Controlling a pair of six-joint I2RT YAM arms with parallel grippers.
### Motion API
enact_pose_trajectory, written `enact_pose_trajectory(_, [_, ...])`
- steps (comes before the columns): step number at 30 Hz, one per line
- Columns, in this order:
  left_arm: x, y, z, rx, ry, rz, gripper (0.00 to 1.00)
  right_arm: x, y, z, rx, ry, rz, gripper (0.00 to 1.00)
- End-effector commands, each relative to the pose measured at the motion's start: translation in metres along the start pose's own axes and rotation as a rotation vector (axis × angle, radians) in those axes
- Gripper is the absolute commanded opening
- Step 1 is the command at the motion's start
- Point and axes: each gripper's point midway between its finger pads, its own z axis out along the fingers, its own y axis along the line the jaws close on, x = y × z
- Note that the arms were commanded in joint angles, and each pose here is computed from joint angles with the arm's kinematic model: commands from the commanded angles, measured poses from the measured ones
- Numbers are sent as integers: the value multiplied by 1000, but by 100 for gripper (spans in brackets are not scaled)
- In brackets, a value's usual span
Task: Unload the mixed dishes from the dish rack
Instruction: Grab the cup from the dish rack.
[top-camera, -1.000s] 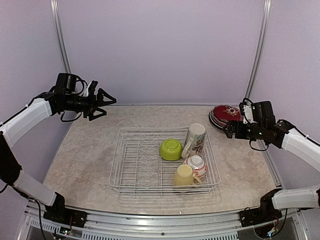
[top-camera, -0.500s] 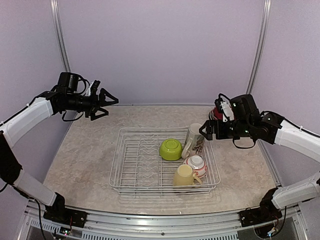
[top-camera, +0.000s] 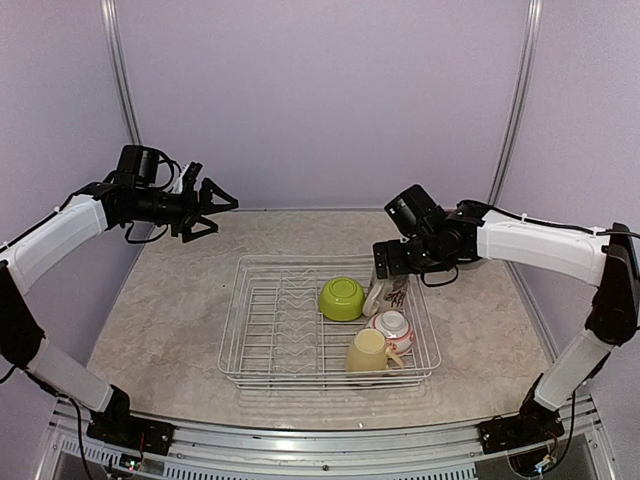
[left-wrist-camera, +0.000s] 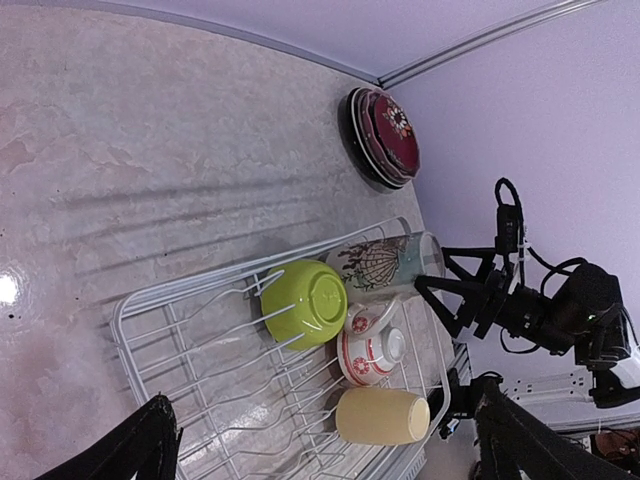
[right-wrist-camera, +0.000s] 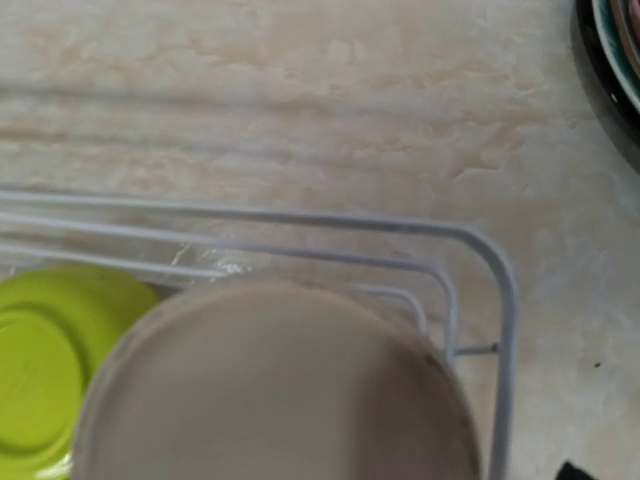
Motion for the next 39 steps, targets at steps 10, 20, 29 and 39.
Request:
enact_pose_trajectory(10, [-6, -14, -7, 24, -15, 34, 99, 10, 14, 32, 54, 42, -31, 100])
enact_pose_trajectory(20, [-7, -16, -9, 30, -19, 36, 99, 12, 14, 39, 80, 28, -46, 95])
enact_pose_trajectory(29, [-7, -14, -8, 27, -17, 34, 99, 1, 26, 29, -3, -13, -36, 69])
enact_pose_trajectory(39, [-7, -13, -8, 26, -14, 31, 99, -17, 28, -7, -75, -82, -11, 33])
